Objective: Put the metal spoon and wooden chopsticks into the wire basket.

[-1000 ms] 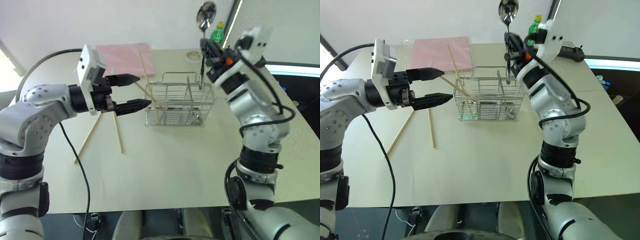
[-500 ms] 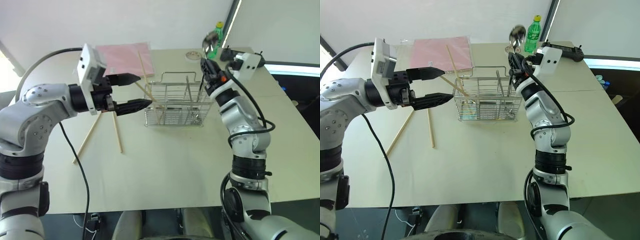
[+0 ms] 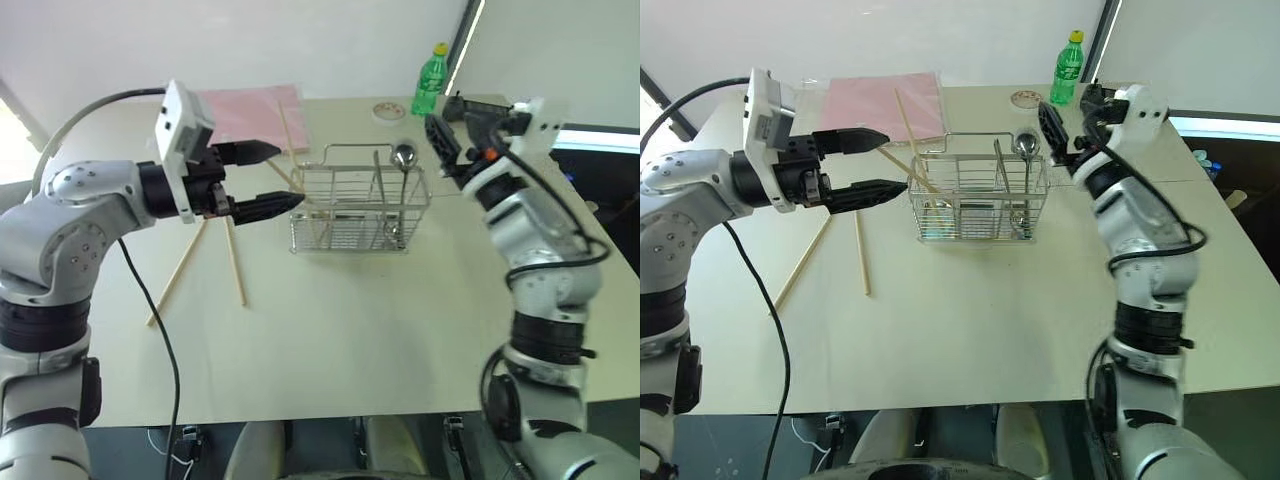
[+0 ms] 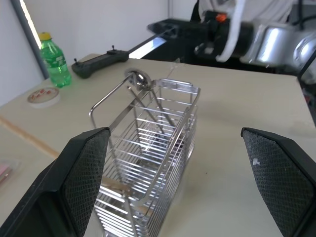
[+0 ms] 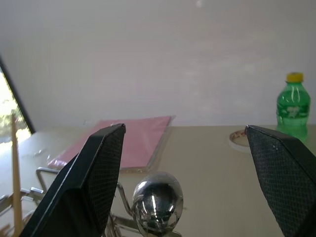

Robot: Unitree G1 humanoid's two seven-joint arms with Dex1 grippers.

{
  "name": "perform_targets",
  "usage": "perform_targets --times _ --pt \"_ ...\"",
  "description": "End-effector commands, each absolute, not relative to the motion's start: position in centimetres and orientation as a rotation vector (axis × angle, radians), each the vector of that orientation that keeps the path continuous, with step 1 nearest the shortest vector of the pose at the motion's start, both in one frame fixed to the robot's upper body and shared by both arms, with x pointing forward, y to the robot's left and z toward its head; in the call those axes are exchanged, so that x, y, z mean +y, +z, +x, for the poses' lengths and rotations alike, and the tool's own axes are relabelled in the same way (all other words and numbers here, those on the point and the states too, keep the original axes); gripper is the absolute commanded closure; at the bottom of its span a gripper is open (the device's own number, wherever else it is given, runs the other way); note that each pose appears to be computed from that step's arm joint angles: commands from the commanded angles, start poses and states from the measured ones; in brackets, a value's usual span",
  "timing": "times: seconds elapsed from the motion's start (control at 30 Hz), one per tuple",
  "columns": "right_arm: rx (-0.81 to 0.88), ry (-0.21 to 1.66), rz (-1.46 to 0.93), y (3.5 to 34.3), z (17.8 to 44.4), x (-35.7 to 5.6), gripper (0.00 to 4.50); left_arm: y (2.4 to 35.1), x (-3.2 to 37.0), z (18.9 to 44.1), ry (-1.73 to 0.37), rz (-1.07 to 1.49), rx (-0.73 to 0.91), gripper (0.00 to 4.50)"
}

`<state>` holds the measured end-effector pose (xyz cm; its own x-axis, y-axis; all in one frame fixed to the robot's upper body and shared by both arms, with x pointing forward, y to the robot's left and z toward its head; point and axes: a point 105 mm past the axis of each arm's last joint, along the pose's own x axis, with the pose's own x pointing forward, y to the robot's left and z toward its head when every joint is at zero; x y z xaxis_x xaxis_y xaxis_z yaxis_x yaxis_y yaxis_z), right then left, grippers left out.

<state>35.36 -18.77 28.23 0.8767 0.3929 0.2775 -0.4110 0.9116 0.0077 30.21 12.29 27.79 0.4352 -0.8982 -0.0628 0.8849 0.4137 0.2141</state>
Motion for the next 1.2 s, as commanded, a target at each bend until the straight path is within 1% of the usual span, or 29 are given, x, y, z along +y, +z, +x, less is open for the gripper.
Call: perform_targets --times 0.03,0.13,0.23,0.3,0.4,0.5,0.6,0.8,1.0,1.2 --pt "-0.297 0.646 -0.055 31.4 31.6 -17.8 0.56 29.2 14.0 30.4 -1.05 0.272 -0.117 0.0" --pt "-0.22 0.817 -0.175 31.8 28.7 -17.5 0.56 29.2 15.6 31.0 -0.979 0.285 -0.104 0.0" --pt "-0.121 0.975 -0.256 31.0 25.8 -16.7 0.56 29.0 17.6 31.5 -0.906 0.294 -0.075 0.0" --pt "-0.07 1.047 -0.279 30.2 24.5 -16.2 0.56 28.5 18.9 32.0 -0.855 0.301 -0.047 0.0" --pt "-0.017 1.104 -0.287 28.8 23.4 -15.5 0.56 27.5 21.0 33.0 -0.768 0.313 0.006 0.0" --pt "-0.015 1.119 -0.255 27.6 23.0 -14.4 0.56 25.2 23.6 34.9 -0.629 0.321 0.113 0.0" --pt "-0.012 1.101 -0.239 26.8 23.1 -13.9 0.56 22.7 25.1 36.4 -0.507 0.335 0.227 0.0" --pt "-0.003 1.069 -0.214 26.2 23.1 -13.8 0.56 18.5 24.7 37.8 -0.457 0.293 0.398 0.0" --pt "-0.008 1.051 -0.2 26.0 22.9 -13.4 0.56 16.1 24.4 39.3 -0.449 0.325 0.466 0.0" --pt "-0.026 1.003 -0.169 25.6 22.2 -13.2 0.56 14.4 26.0 40.9 -0.378 0.301 0.522 0.0"
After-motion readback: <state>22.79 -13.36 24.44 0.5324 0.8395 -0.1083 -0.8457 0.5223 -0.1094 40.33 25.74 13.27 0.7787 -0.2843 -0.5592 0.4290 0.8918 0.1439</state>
